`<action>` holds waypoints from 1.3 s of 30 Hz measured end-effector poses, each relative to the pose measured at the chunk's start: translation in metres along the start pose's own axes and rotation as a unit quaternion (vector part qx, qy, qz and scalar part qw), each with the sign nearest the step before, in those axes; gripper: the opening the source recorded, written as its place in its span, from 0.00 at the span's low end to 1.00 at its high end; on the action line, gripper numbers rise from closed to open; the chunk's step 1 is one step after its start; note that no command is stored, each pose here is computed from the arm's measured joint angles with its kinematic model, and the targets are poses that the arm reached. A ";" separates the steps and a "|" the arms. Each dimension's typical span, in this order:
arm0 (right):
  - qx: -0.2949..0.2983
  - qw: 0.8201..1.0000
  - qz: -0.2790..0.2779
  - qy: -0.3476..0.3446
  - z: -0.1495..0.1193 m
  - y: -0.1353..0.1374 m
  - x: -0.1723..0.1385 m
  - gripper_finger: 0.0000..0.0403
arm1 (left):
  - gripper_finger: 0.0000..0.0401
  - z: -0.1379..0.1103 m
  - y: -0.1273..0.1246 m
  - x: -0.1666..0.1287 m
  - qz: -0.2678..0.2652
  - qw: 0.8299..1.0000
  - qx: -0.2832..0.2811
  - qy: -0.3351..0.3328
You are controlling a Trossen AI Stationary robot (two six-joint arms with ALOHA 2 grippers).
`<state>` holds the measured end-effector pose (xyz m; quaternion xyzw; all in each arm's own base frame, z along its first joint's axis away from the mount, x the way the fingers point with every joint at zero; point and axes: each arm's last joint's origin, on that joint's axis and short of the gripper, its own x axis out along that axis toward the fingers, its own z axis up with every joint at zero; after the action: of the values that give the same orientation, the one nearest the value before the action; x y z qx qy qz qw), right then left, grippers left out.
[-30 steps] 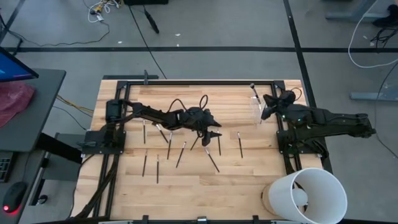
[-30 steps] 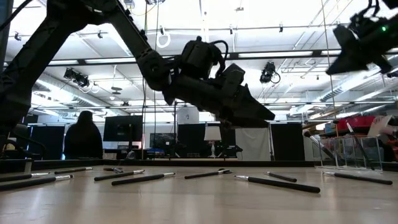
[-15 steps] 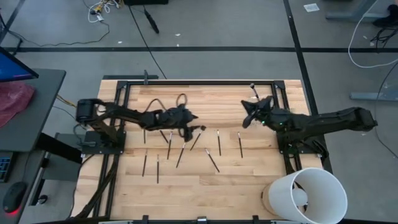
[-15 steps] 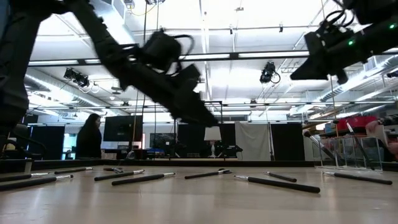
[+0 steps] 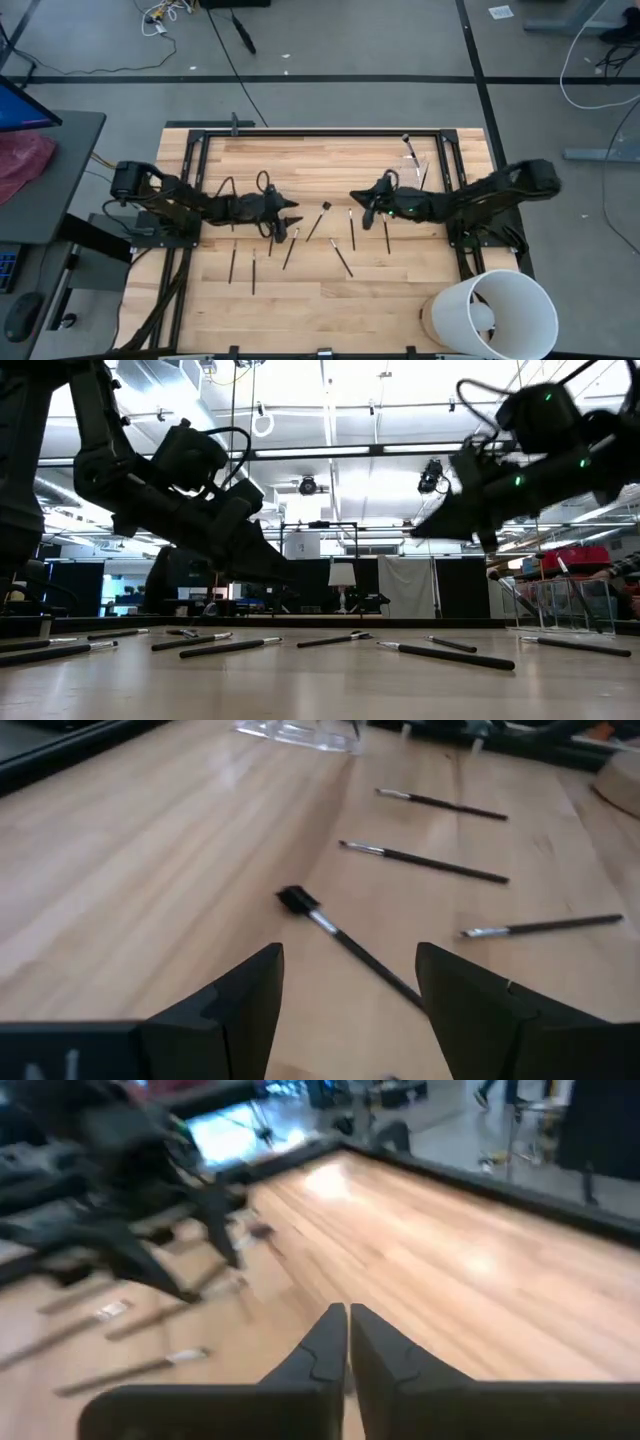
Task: Put items in baskets/containers
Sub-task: Put the eye groomer brush into the transparent organizer
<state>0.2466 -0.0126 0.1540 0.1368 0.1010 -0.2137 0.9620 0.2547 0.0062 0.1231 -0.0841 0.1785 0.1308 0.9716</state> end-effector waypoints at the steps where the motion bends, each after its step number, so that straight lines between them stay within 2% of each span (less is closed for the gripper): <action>1: -0.002 1.000 -0.005 0.009 -0.007 -0.001 0.004 0.07 | 0.58 -0.002 -0.004 0.001 -0.002 1.000 0.004 0.003; 8: -0.009 0.999 -0.019 0.043 -0.033 0.000 0.021 0.24 | 0.58 -0.013 -0.025 0.023 0.024 1.000 -0.004 0.020; 12: -0.049 0.998 0.000 0.048 -0.037 0.011 0.023 0.31 | 0.58 -0.018 -0.029 0.041 0.030 0.999 -0.004 0.019; 16: -0.093 0.994 0.030 0.055 -0.043 0.025 0.016 0.34 | 0.58 -0.022 -0.032 0.057 0.037 0.999 -0.004 0.005; 21: -0.104 0.991 0.057 0.058 -0.048 0.038 0.009 0.34 | 0.55 -0.028 -0.026 0.071 0.053 0.998 -0.006 0.012; 29: -0.099 0.991 0.067 0.052 -0.048 0.042 0.007 0.30 | 0.37 -0.035 -0.013 0.080 0.061 0.998 -0.015 0.027; 36: -0.105 0.990 0.066 0.060 -0.050 0.041 0.007 0.28 | 0.06 -0.037 -0.007 0.082 0.059 0.997 -0.016 0.039; 39: -0.112 0.989 0.063 0.069 -0.051 0.040 0.007 0.28 | 0.03 -0.038 -0.003 0.082 0.056 0.997 -0.021 0.047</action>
<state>0.2632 0.0359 0.1129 0.0484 0.1822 -0.1303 0.9734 0.3175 0.0138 0.0581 -0.1006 0.2257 0.1851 0.9511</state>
